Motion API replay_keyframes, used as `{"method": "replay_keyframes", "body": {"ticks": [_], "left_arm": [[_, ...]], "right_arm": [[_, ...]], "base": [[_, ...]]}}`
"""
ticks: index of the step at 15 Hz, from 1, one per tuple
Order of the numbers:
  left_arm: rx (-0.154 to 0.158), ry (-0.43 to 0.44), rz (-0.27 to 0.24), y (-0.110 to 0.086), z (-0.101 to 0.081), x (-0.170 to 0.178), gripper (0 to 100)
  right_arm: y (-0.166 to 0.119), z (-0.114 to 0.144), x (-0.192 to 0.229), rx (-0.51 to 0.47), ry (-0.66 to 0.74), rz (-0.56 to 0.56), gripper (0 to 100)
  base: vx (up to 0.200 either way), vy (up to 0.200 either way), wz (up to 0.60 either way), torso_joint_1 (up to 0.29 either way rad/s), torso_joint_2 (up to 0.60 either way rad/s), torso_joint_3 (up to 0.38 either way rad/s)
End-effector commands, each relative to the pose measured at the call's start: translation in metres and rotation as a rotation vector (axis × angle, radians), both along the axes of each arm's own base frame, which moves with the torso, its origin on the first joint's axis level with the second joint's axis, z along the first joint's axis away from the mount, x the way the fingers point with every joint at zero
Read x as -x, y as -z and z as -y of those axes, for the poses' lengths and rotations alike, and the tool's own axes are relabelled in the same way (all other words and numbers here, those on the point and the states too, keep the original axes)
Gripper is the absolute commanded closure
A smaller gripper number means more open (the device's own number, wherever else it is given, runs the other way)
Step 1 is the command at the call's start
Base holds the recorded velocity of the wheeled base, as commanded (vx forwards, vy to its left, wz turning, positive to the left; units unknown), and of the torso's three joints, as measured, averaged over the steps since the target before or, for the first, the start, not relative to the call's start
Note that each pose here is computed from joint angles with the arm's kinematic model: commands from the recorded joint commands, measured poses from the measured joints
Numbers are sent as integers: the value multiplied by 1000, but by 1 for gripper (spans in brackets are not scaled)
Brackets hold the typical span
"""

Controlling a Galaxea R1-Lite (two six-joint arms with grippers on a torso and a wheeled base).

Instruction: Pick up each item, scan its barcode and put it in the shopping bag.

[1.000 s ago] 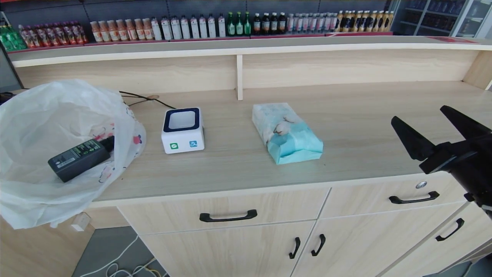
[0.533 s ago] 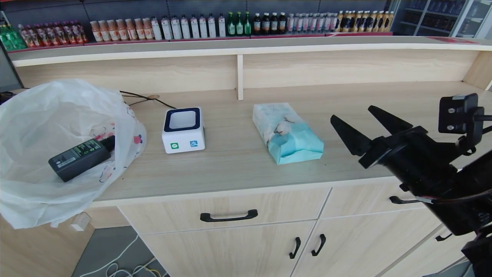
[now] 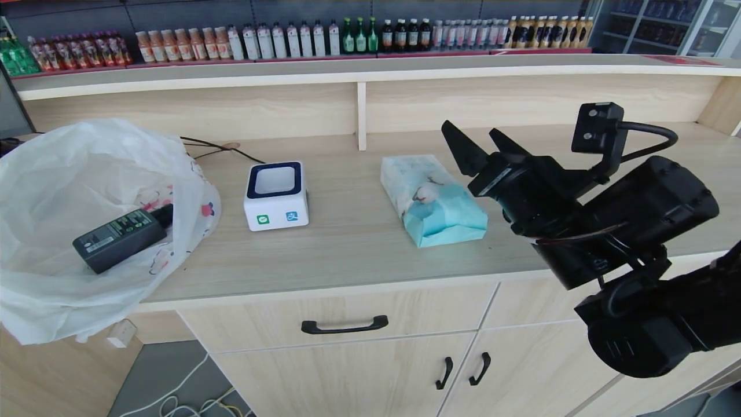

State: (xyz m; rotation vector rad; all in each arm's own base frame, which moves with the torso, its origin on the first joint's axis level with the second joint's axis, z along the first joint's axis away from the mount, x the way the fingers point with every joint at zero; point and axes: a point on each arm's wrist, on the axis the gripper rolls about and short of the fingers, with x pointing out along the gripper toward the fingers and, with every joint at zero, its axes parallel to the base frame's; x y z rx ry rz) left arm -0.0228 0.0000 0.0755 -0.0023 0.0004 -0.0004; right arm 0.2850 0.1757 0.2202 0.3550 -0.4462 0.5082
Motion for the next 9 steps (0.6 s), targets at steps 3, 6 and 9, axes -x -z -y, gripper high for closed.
{"method": "replay_keyframes", "body": {"ticks": [3, 6, 9], "left_arm": [[1, 0, 0, 0, 0, 0, 0], [1, 0, 0, 0, 0, 0, 0], [1, 0, 0, 0, 0, 0, 0]], "right_arm": [[11, -19, -28, 1, -3, 12, 0], [11, -19, -36, 31, 10, -33, 0], [-12, -5, -66, 135, 62, -118, 0]], "base": [[0, 0, 0, 0, 0, 0], [0, 0, 0, 0, 0, 0], [0, 0, 0, 0, 0, 0]]}}
